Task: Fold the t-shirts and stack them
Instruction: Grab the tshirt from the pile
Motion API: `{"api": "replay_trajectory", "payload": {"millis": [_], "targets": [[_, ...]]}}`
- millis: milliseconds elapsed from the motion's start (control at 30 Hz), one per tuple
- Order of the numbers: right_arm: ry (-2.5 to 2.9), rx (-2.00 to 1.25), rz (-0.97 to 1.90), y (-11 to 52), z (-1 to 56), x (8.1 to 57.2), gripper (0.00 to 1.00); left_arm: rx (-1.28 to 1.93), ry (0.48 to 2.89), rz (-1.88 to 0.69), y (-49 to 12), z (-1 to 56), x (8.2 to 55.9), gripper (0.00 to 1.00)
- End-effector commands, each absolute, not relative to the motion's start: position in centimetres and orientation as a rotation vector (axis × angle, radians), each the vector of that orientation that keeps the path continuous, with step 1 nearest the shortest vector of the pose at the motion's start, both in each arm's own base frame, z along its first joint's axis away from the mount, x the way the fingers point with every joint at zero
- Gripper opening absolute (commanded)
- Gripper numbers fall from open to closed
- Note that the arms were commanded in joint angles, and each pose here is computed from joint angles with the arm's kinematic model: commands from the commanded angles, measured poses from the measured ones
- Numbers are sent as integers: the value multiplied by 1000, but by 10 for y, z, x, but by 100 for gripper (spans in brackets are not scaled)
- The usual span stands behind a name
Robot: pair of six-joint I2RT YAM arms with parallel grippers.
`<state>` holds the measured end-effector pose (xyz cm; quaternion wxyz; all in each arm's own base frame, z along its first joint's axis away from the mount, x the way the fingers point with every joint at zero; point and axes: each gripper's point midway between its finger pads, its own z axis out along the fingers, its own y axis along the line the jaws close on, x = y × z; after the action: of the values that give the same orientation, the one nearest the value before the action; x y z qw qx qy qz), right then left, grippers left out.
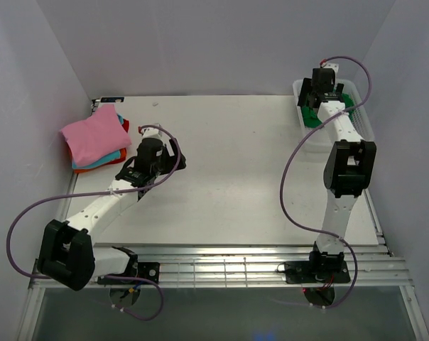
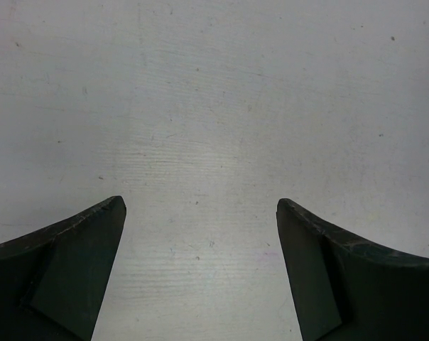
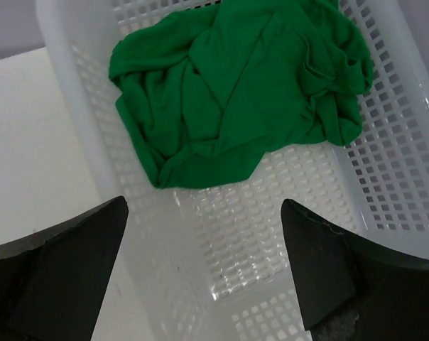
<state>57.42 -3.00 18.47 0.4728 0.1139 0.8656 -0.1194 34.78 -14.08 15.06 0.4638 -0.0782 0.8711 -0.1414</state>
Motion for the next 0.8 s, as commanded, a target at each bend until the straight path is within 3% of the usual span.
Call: {"api": "replay_trajectory", "payload": {"millis": [0,200,533,767], "targets": [[2123,394,-364,-82,182,588,95,-186,2132,-338,-140,149,350,98],[2144,459,-347,-122,152,609,100,-180,2133,-317,-140,142,356,98],[2215,427,-194,-109,94,630,100,-173,2153,-330,-148,137,366,98],[2153,411,-137,-104,111,640,100,-170,2146,-330,-149,133,367,98]]}}
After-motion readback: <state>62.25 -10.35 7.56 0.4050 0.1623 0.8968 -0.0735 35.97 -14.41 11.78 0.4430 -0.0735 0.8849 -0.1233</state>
